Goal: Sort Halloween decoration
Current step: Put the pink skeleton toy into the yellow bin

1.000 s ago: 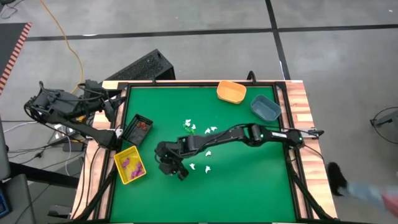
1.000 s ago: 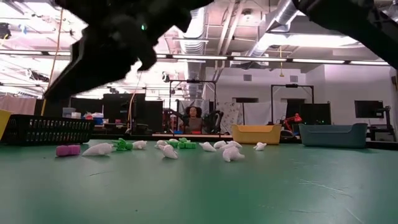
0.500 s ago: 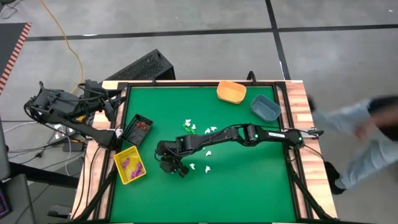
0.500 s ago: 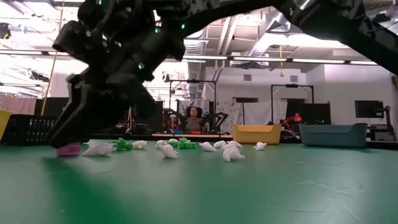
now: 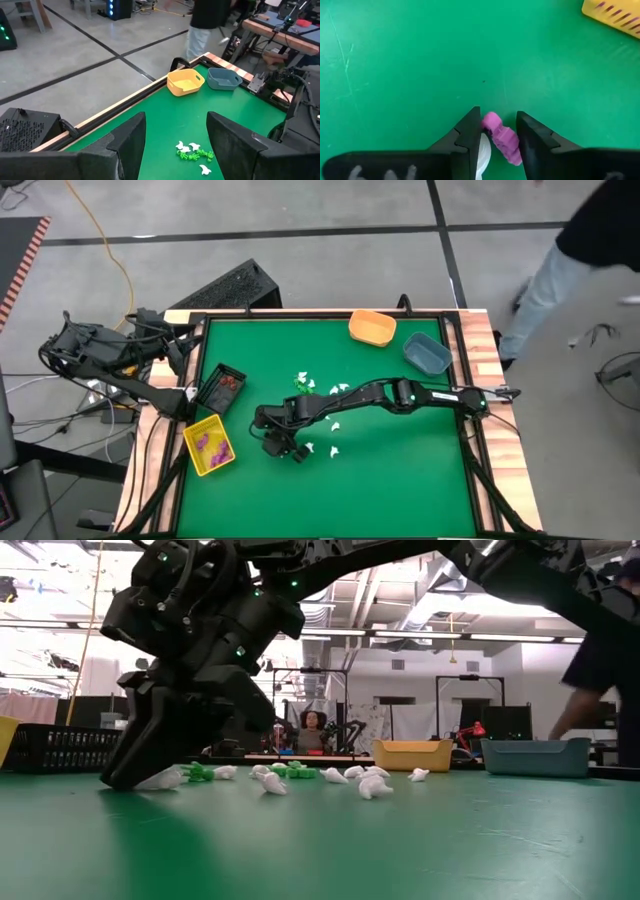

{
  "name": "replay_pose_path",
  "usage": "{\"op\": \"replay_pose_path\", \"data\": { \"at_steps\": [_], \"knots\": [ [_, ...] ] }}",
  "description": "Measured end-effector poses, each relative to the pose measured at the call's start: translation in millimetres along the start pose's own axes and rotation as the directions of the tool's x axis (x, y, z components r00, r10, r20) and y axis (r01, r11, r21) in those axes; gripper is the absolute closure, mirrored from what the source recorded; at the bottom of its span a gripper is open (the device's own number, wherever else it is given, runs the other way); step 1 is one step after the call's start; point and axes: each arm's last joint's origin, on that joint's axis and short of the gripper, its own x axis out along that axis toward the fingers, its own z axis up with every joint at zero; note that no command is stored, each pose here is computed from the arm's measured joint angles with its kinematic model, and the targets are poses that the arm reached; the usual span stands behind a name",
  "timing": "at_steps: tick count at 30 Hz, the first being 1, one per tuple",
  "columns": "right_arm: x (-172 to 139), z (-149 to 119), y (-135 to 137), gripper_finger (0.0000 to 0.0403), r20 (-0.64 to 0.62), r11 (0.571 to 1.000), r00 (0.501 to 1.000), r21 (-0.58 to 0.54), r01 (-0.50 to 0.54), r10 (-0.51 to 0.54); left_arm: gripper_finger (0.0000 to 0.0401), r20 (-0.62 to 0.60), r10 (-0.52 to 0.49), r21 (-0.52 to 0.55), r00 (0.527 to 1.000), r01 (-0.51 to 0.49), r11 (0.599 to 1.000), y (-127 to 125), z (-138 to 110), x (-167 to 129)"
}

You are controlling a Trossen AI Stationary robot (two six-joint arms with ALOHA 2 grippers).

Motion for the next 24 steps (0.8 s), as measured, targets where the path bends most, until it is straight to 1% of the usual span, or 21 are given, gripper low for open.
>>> {"op": "replay_pose_path", "data": {
  "at_steps": [4, 11, 13, 20, 22, 24],
  "knots": [
    [-0.3, -0.1, 0.1, 0.0303, -0.005, 1.000, 1.000, 0.001, 0.002, -0.002, 0.0202, 0.004, 0.006, 0.007, 1.000, -0.006, 1.000, 0.2, 0.1, 0.0],
    [-0.2, -0.2, 0.4, 0.0372, -0.011, 1.000, 1.000, 0.021, 0.005, -0.005, 0.0202, 0.004, 0.007, 0.009, 1.000, -0.007, 1.000, 0.2, 0.1, 0.0],
    [-0.5, 0.3, -0.1, 0.0390, -0.009, 0.999, 1.000, 0.043, 0.012, -0.011, 0.0202, 0.004, 0.007, 0.009, 1.000, -0.007, 1.000, 0.2, 0.1, 0.0],
    [-3.7, 6.3, -4.1, 0.0396, 0.025, 0.980, 0.998, 0.193, 0.043, -0.049, 0.0202, 0.004, 0.006, 0.009, 1.000, -0.006, 1.000, 0.2, 0.1, 0.0],
    [-6.3, 10.4, -7.6, 0.0398, 0.045, 0.975, 0.996, 0.210, 0.070, -0.081, 0.0202, 0.004, 0.006, 0.009, 1.000, -0.006, 1.000, 0.2, 0.1, 0.0],
    [-9.4, 16.0, -12.4, 0.0398, 0.095, 0.970, 0.988, 0.222, 0.100, -0.124, 0.0202, 0.004, 0.006, 0.010, 1.000, -0.006, 1.000, 0.2, 0.1, 0.0]
  ]
}}
